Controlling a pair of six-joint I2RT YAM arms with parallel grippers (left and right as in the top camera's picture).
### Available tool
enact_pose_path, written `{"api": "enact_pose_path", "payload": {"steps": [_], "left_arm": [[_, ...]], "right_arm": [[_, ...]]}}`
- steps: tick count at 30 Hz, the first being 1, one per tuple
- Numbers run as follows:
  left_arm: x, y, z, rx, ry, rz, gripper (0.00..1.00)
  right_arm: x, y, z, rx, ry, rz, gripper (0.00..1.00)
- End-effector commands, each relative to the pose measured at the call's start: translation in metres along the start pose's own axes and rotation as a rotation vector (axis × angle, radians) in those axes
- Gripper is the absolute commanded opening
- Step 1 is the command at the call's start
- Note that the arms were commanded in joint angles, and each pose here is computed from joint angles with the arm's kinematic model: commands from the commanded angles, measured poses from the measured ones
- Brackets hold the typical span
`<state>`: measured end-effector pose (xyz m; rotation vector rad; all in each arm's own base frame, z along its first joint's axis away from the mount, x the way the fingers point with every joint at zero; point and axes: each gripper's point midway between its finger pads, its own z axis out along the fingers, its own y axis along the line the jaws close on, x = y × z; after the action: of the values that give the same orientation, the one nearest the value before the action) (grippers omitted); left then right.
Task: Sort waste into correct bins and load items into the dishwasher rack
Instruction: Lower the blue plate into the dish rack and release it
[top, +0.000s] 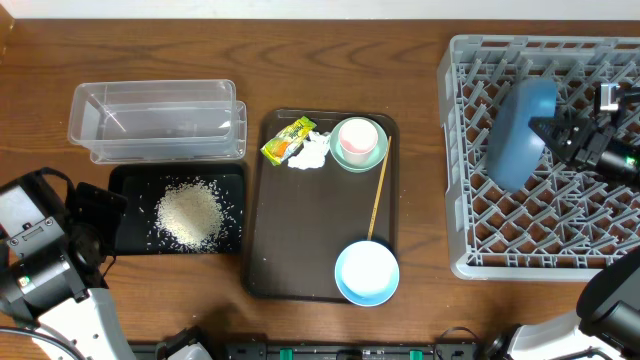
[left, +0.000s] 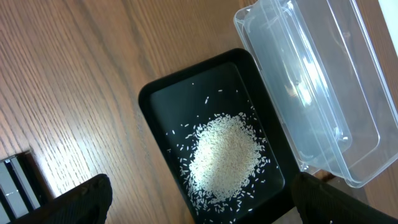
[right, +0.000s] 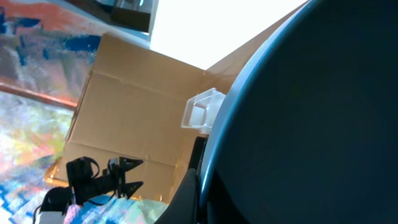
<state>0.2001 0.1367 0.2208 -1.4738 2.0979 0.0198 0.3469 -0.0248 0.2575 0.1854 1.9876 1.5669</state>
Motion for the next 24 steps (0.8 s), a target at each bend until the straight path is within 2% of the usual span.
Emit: {"api": "enact_pose_path", "payload": {"steps": [1, 8, 14, 17, 18, 20, 24], "left_arm": [[-0.006, -0.001, -0.005, 0.004, -0.018, -0.01, 0.95], [-0.006, -0.002, -0.005, 0.004, -0.018, -0.01, 0.95], [-0.006, -0.001, -0.005, 0.004, -0.018, -0.01, 0.95], [-0.006, -0.001, -0.005, 0.004, -0.019, -0.01, 0.95], [-0.006, -0.002, -0.005, 0.004, -0.018, -0.01, 0.95], [-0.006, -0.001, -0.005, 0.004, -0.018, -0.01, 0.95], [-0.006, -0.002, -0.005, 0.004, -0.018, -0.01, 0.95]], "right_arm": [[-0.002, -0.004, -0.012, 0.028, -0.028, 0.014, 0.02], [-0.005, -0.023, -0.043, 0.133, -0.074, 0.038, 0.1], [-0.01, -0.028, -0.062, 0.158, -0.128, 0.081, 0.28], [-0.01, -0.03, -0.07, 0.196, -0.136, 0.087, 0.44], [-0.009, -0.031, -0.073, 0.222, -0.131, 0.087, 0.54], [-0.008, -0.034, -0.078, 0.283, -0.118, 0.096, 0.68], [-0.01, -0.033, -0.091, 0.435, -0.122, 0.125, 0.72]]}}
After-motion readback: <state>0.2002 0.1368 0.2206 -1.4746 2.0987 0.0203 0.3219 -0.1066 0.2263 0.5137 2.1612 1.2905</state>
